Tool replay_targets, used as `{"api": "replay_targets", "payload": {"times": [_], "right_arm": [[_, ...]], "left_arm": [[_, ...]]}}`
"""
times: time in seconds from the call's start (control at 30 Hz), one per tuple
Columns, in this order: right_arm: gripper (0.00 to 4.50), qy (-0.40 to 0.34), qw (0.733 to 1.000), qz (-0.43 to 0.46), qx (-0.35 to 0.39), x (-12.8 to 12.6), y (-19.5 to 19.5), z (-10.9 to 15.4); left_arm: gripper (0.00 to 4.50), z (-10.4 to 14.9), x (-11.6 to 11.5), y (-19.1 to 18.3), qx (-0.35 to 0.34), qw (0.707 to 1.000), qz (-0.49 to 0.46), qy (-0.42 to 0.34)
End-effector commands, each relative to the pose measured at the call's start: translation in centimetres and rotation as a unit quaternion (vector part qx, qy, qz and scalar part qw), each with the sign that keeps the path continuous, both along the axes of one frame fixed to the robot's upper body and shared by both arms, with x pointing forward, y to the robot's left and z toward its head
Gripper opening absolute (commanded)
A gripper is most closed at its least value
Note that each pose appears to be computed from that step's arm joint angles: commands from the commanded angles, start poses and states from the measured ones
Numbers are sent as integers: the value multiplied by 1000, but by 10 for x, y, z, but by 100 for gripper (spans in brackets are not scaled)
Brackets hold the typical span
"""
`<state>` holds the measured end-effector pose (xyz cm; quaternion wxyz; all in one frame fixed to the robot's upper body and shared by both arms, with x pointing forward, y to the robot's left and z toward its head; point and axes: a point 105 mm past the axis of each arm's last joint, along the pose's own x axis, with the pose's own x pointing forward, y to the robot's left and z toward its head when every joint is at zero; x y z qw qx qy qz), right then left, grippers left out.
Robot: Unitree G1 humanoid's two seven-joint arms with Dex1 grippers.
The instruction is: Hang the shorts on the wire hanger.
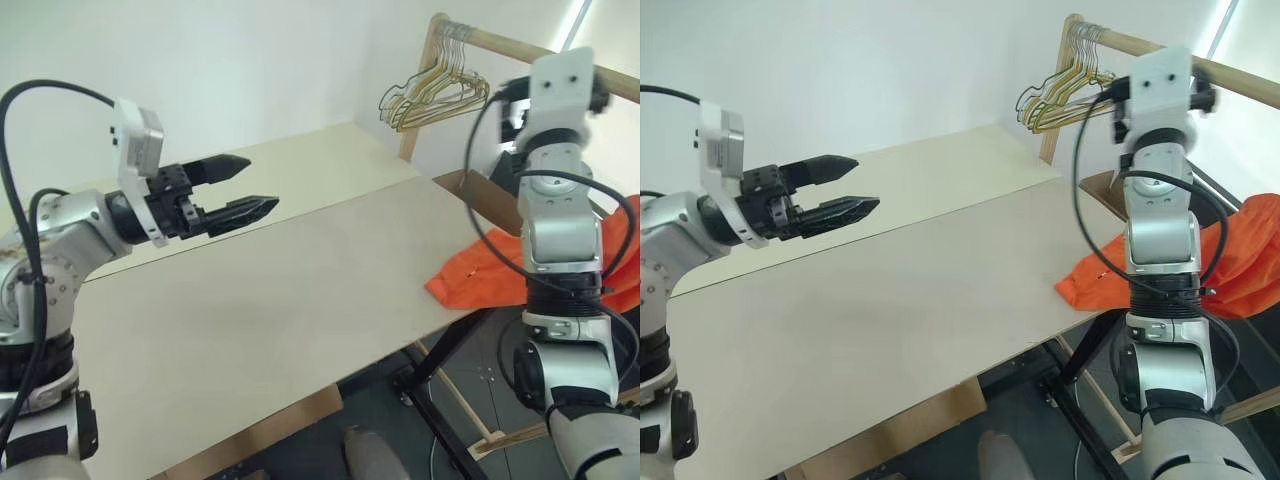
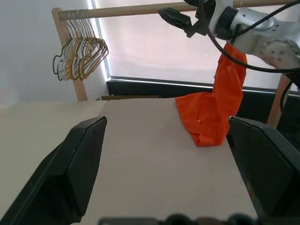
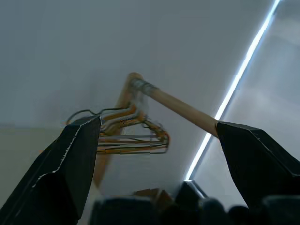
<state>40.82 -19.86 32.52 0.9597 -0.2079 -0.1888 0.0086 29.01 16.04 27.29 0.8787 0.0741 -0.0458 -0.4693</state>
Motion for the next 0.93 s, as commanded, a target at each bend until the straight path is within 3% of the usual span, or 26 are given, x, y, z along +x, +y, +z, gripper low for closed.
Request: {"api": "replay_targets", "payload": {"times": [0.03, 0.13, 0.27, 0.47, 0.93], "right_arm": [[445, 47, 975, 209, -59, -23, 54, -8], [445, 81, 939, 315, -110, -39, 76, -33], [445, 141, 883, 423, -146, -51, 94, -61], [445, 188, 824, 512, -154, -59, 106, -74], [445, 193, 802, 539, -169, -61, 113, -87]], "left_arm": [[450, -4, -10, 15, 57, 997, 27, -32], [450, -23, -22, 24, 110, 993, 25, 17], [450, -28, -35, 27, 116, 992, 40, 13], [450, -36, -48, 34, 124, 990, 68, 21], [450, -43, -60, 38, 130, 985, 106, 26]]}}
